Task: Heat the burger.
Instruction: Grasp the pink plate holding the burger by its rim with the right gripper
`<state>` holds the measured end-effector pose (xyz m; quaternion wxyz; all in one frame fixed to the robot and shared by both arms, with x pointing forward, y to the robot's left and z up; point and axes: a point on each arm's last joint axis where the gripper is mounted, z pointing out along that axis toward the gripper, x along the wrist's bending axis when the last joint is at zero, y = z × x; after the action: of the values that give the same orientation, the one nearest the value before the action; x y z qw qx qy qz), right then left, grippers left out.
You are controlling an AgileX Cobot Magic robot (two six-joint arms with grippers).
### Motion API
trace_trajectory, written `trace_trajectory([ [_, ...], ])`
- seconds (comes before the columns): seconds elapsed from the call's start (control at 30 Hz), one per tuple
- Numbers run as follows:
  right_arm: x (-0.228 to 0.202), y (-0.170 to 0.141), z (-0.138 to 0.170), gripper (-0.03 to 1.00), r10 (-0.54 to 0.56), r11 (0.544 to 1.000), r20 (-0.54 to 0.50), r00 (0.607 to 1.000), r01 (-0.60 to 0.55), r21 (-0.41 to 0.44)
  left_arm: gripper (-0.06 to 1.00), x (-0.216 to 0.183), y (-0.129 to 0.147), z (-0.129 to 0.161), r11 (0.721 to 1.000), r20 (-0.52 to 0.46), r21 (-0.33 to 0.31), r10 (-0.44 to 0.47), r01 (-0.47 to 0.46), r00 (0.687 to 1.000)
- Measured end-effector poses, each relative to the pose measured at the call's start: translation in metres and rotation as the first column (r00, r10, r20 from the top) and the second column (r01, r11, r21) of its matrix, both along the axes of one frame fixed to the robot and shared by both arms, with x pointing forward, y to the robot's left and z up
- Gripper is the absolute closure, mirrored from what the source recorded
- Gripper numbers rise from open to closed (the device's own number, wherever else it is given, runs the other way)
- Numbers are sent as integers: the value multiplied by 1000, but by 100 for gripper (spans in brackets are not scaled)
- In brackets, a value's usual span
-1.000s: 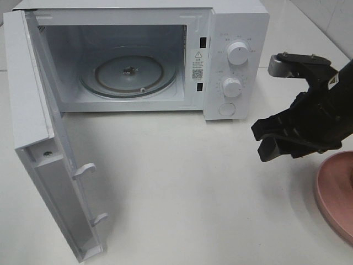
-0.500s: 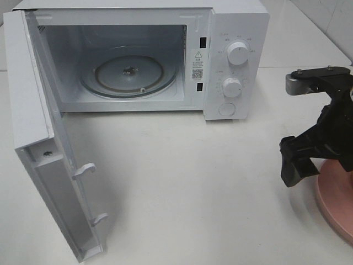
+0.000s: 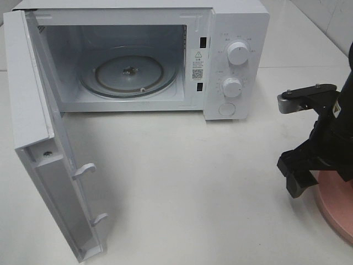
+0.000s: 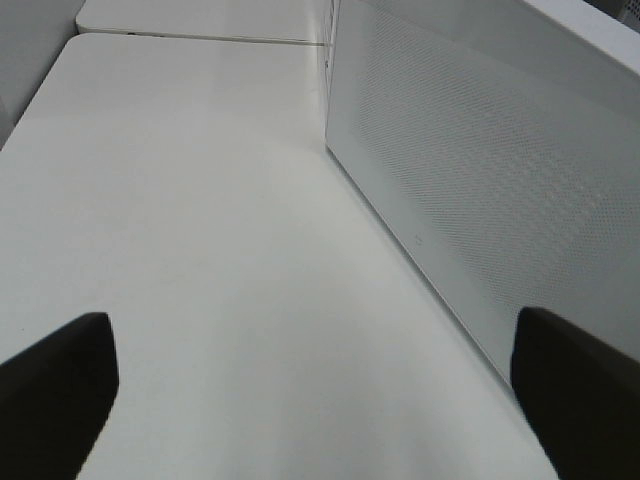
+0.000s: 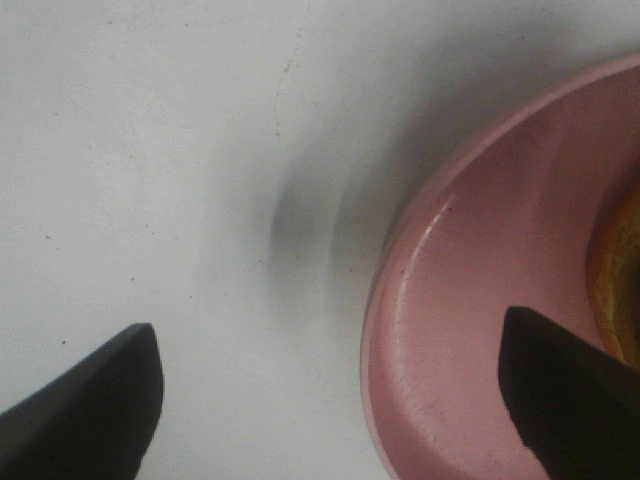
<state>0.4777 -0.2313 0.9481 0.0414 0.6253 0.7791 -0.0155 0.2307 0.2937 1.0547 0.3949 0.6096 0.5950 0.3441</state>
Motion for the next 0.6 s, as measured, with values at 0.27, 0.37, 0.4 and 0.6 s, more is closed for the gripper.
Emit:
trace_trajectory([
  [0.27, 3, -6, -21, 11, -17, 1000, -15, 1000, 17, -4, -5, 0, 0, 0, 1000, 0, 0, 0, 0, 1000],
  [0.37, -3, -15, -30, 11, -38, 999, -30, 999, 37, -9, -5, 0, 0, 0, 1000, 0, 0, 0, 0, 1000],
  [0.4, -3, -15, -30, 11, -38, 999, -30, 999, 37, -9, -5, 0, 0, 0, 1000, 0, 0, 0, 0, 1000],
  [0.6, -12, -23, -44, 12, -53, 999, -7, 999, 54, 6, -5, 0, 0, 0, 1000, 0, 0, 0, 0, 1000],
])
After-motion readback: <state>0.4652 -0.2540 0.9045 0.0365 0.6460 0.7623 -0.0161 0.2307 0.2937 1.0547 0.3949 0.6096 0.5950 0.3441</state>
